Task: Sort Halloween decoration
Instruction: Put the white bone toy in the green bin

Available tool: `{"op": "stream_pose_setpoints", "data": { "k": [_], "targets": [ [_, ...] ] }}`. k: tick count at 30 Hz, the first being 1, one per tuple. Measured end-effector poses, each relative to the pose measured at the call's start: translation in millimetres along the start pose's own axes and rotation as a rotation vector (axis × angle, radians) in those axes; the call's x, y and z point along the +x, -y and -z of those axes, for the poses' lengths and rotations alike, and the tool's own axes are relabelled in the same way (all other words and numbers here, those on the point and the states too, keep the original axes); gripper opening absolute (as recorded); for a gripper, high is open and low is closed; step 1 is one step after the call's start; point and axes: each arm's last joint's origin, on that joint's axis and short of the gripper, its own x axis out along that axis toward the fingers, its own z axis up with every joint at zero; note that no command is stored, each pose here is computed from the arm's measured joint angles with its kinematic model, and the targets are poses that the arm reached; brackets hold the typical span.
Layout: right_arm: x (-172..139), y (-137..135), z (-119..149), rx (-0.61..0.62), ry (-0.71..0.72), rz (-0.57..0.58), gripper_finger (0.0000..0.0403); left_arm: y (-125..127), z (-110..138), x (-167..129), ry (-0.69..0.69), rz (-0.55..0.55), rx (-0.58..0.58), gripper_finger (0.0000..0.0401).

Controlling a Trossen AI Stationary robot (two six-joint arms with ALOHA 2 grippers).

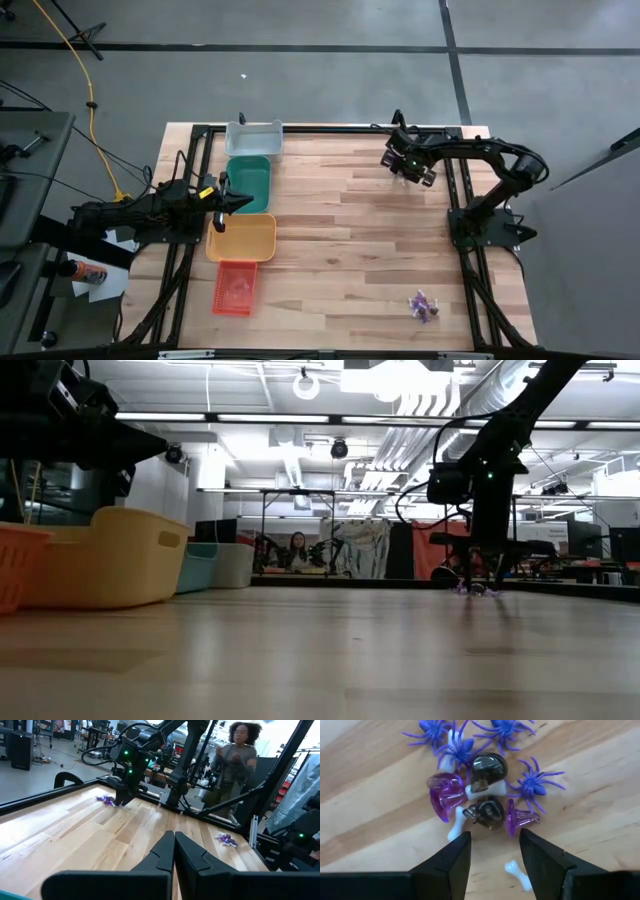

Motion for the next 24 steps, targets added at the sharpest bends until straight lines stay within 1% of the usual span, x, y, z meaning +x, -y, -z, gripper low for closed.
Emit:
{"op": "stream_pose_setpoints", "data": {
  "k": [3,10,18,24],
  "targets": [
    [-0.1,1.8,1.8,-0.023,-0.010,0.021,0.0169,0.0,0.0,0.0,0.000,0.000,0.000,0.0001],
    [-0.3,3.9,5.3,-0.210,-0.064,0.032,0.0169,0.0,-0.1,0.0,0.000,0.000,0.000,0.0001],
    [-0.6,7.2,8.3,-0.340,-0.130,0.045,0.0169,0.0,0.0,0.0,0.000,0.000,0.000,0.0001],
    [-0.4,7.5,8.5,-0.351,-0.132,0.045,0.0169,0.0,0.0,0.0,0.000,0.000,0.000,0.0001]
  ]
}}
